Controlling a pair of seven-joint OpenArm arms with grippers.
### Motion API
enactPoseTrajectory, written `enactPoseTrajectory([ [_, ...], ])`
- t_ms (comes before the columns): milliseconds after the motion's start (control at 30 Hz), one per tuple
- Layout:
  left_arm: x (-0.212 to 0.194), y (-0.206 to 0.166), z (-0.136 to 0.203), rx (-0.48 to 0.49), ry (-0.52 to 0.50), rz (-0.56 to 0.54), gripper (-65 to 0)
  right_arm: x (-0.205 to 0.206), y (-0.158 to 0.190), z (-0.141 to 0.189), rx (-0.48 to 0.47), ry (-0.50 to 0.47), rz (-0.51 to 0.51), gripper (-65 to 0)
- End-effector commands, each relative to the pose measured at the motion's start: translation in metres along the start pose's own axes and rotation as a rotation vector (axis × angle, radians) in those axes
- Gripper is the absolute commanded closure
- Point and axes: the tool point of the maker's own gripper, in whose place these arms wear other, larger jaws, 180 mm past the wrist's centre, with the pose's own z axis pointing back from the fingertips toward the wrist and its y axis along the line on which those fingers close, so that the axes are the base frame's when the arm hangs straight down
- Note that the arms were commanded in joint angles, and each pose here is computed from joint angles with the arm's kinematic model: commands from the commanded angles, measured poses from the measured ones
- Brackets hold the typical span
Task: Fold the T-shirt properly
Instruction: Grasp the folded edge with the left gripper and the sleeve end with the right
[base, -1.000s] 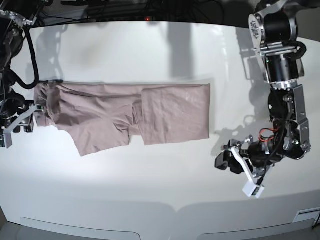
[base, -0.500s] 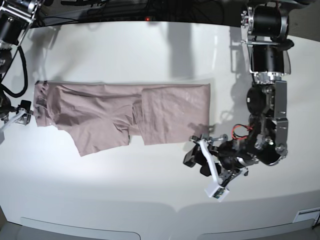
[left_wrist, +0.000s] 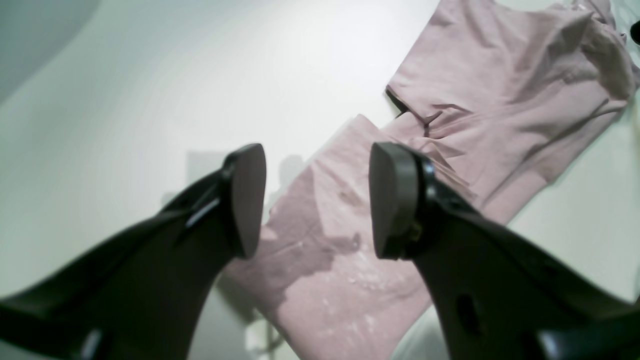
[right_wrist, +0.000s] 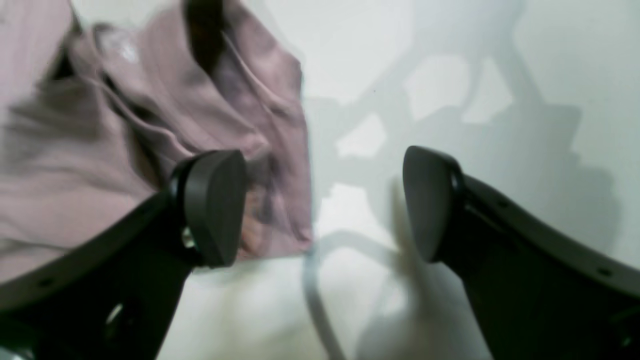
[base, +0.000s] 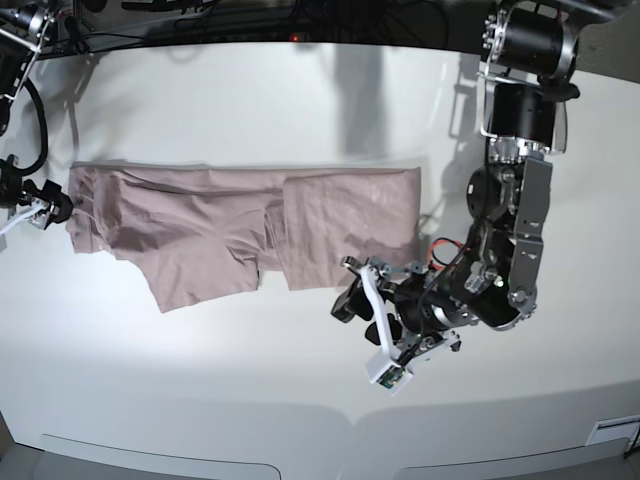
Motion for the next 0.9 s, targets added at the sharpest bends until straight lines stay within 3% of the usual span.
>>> enactPoseTrajectory([
  [0,0.024,0.002,0.005,0.007,-0.065,-0.019,-32.6,0.024,-0.004,0.012,-0.006,-0.063,0.019,-47.7],
  [400,0.024,0.002,0.005,0.007,-0.065,-0.019,-32.6,-0.017,0.019,-0.021,0.107,0.008,-0.063,-47.7],
  [733,0.024,0.002,0.005,0.007,-0.065,-0.019,-32.6,-0.008,0.047,-0.020,0.254,0.000,-0.121,-47.7],
  [867,0.024,0.002,0.005,0.007,-0.065,-0.019,-32.6,-0.009,0.048,-0.019,0.261,0.006,-0.123,-46.4],
])
